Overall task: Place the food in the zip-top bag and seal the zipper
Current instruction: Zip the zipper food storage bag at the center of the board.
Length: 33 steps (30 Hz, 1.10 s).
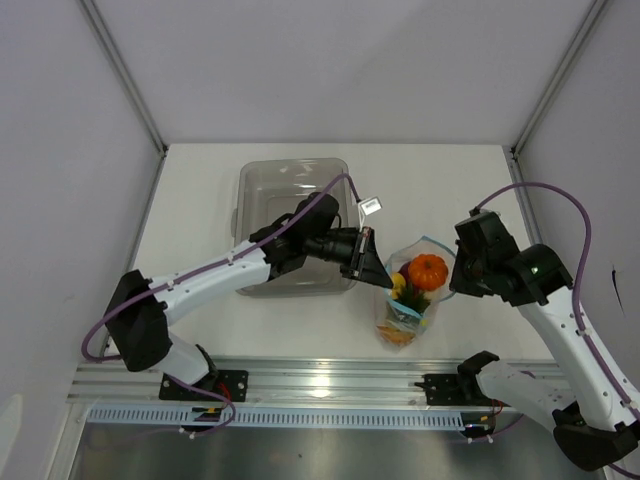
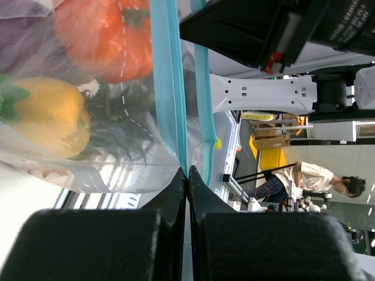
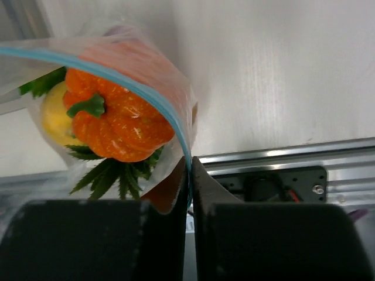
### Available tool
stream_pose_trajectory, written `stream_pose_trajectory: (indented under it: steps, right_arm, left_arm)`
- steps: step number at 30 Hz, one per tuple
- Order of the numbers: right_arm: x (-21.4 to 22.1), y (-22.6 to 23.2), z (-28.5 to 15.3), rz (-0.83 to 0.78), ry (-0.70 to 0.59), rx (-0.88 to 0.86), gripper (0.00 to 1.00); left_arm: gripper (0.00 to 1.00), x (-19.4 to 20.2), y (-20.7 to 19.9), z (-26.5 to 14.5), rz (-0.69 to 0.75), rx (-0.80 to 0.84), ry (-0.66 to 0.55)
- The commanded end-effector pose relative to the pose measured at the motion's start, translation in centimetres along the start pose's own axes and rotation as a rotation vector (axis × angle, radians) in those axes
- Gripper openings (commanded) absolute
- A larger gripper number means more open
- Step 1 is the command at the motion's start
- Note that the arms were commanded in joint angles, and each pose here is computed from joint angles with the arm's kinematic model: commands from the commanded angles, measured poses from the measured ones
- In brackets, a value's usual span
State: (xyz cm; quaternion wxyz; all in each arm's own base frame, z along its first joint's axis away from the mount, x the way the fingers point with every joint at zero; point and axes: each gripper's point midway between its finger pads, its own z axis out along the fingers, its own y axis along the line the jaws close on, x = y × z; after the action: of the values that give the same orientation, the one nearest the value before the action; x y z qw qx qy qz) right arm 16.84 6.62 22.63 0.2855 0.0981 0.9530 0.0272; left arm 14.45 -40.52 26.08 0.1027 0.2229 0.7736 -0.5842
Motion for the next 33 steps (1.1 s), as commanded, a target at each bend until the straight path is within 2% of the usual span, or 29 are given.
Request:
stream_pose_trajectory:
  steps: [1, 2, 7, 14, 23, 33]
  right_arm:
    - [-0.3, 1.9, -1.3, -0.010, -0.011, -0.136, 0.03]
    - [-0.3, 2.3, -1.4, -0.012, -0.009, -0.153, 0.00]
    - [-1.1, 6.8, -3.4, 0.020, -0.015, -0.401, 0.00]
    - [-2.4, 9.3, -4.3, 0.127, -0.034, -0.513, 0.00]
    - [-0.9, 10.4, -2.7, 0.190, 0.028, -0.554, 0.00]
    - [0.3, 10.5, -2.9, 0.082, 0.029, -0.534, 0.02]
  left_arm:
    - [0.01, -1.2, -2.3, -0.1, 0.064, 0.047, 0.002]
    - [0.01, -1.6, -2.5, 0.1, 0.066, 0.051, 0.007]
    - [0.01, -2.6, -3.7, 1.5, 0.083, 0.066, 0.038]
    - [0.00, -1.1, -4.9, 3.3, 0.094, 0.096, 0.106]
    - [0.01, 1.0, -2.6, 3.8, 0.061, 0.087, 0.147]
    - [0.01, 0.1, -2.0, 4.3, 0.029, 0.056, 0.085]
